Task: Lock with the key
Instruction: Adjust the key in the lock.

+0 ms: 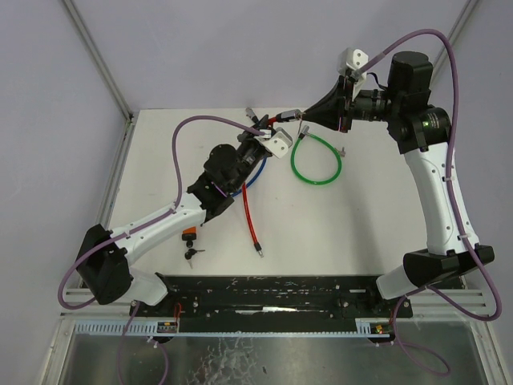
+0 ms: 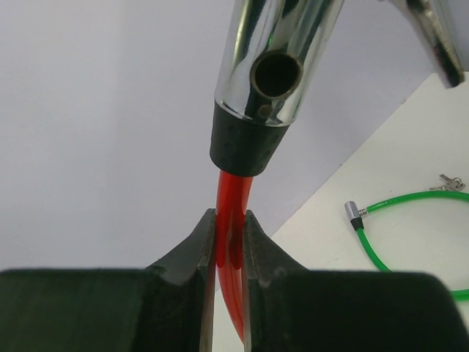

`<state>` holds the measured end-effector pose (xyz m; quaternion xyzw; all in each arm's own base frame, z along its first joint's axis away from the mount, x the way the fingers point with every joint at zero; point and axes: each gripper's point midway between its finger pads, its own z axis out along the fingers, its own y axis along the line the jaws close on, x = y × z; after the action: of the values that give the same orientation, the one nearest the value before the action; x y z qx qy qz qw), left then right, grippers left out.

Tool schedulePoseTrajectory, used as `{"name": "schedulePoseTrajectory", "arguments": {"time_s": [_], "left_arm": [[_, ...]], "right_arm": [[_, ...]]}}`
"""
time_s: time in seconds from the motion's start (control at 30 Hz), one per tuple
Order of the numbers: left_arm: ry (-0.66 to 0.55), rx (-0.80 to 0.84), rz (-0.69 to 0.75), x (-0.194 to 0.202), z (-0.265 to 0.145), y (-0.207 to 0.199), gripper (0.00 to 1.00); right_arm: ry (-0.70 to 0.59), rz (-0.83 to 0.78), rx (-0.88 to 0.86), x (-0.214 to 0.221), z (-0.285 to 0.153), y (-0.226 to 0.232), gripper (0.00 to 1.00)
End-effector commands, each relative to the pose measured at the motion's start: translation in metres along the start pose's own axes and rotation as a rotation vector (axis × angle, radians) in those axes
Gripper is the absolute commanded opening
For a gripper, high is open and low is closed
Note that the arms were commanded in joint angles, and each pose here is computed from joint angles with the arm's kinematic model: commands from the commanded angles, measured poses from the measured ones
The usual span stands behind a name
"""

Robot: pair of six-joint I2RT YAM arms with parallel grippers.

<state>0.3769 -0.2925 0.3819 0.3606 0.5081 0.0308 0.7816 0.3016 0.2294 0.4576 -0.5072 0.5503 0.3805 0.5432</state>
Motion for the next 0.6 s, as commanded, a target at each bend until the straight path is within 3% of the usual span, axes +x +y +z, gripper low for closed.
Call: {"name": "schedulePoseTrajectory", "arguments": {"time_s": [0.0,0.2,0.4,0.57], "left_arm": [[-0.079,-0.057,-0.025,-0.028,0.001,0.018,0.0],[-0.089,-0.093,-0.027,-0.029,-0.001,0.024,0.0],[-0.088,-0.114,-0.018,-0.028,-0.002,0.028,0.0],[-0.077,-0.119,-0.01,-0.023,-0.002,0.026,0.0]], "right_arm": [[-0.015,-0.03,0.008,-0.013,-0.001,0.004,0.1],[-0.012,0.051,0.057,-0.009,0.001,-0.004,0.0],[-0.009,0.249,0.147,0.004,0.006,-0.02,0.0],[-0.022,0.41,0.113,0.005,0.012,-0.016,0.0]]}}
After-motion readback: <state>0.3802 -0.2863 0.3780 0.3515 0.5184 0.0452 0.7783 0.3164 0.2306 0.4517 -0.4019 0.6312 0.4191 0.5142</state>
